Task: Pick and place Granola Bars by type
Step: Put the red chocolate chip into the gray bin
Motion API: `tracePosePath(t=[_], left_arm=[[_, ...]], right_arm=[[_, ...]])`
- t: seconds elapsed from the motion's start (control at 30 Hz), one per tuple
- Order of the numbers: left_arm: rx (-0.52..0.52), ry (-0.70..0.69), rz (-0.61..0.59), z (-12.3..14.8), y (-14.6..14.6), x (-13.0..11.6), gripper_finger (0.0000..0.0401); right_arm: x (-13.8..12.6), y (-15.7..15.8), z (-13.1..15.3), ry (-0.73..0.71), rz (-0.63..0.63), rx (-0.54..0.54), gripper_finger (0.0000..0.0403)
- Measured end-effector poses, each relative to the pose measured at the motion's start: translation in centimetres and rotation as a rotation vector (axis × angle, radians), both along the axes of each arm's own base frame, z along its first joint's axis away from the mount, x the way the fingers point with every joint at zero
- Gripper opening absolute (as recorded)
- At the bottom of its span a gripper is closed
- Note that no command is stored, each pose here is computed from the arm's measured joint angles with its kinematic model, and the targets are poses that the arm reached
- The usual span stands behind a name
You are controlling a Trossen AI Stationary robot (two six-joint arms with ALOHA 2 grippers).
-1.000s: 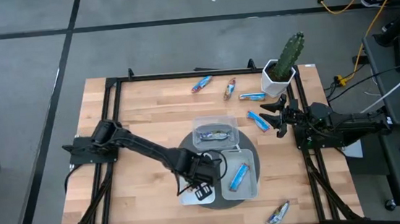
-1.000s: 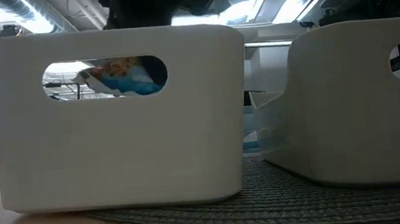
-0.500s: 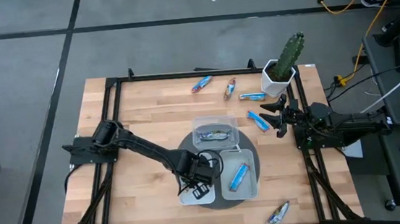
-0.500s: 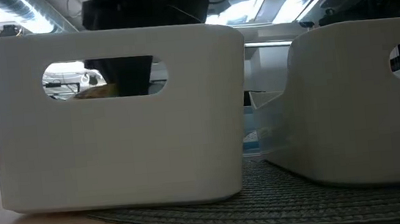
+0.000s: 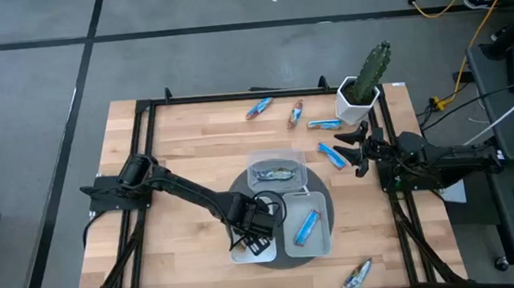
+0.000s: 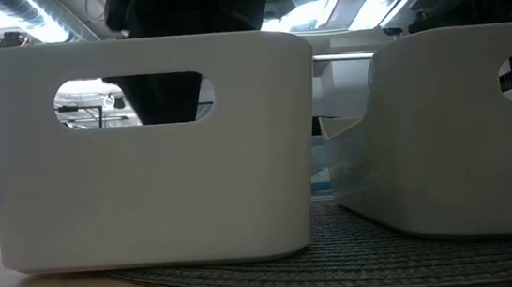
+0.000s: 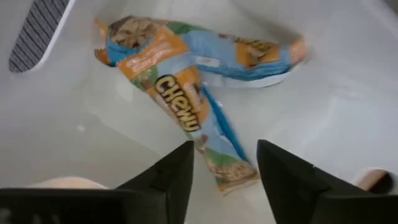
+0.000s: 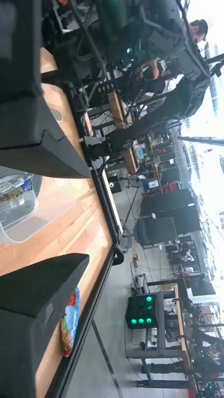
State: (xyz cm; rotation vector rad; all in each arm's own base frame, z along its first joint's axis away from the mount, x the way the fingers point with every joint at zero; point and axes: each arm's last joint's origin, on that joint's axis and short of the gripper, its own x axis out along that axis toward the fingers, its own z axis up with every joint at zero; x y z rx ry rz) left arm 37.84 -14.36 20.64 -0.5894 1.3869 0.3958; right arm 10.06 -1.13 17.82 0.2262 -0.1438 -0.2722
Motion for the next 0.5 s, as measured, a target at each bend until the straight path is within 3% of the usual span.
tracePosePath(t=[0.33,0.5], left_arm=[[-0.007,-0.071,-0.005,6.2,2.2,1.2,0.0196],[0.074,-0.143,-0.02,9.9,4.6,1.8,0.0196]], right_arm=[[0.0,0.0,0.0,0.0,0.0,0.0,0.021],[0.0,0.0,0.0,0.0,0.0,0.0,0.021]])
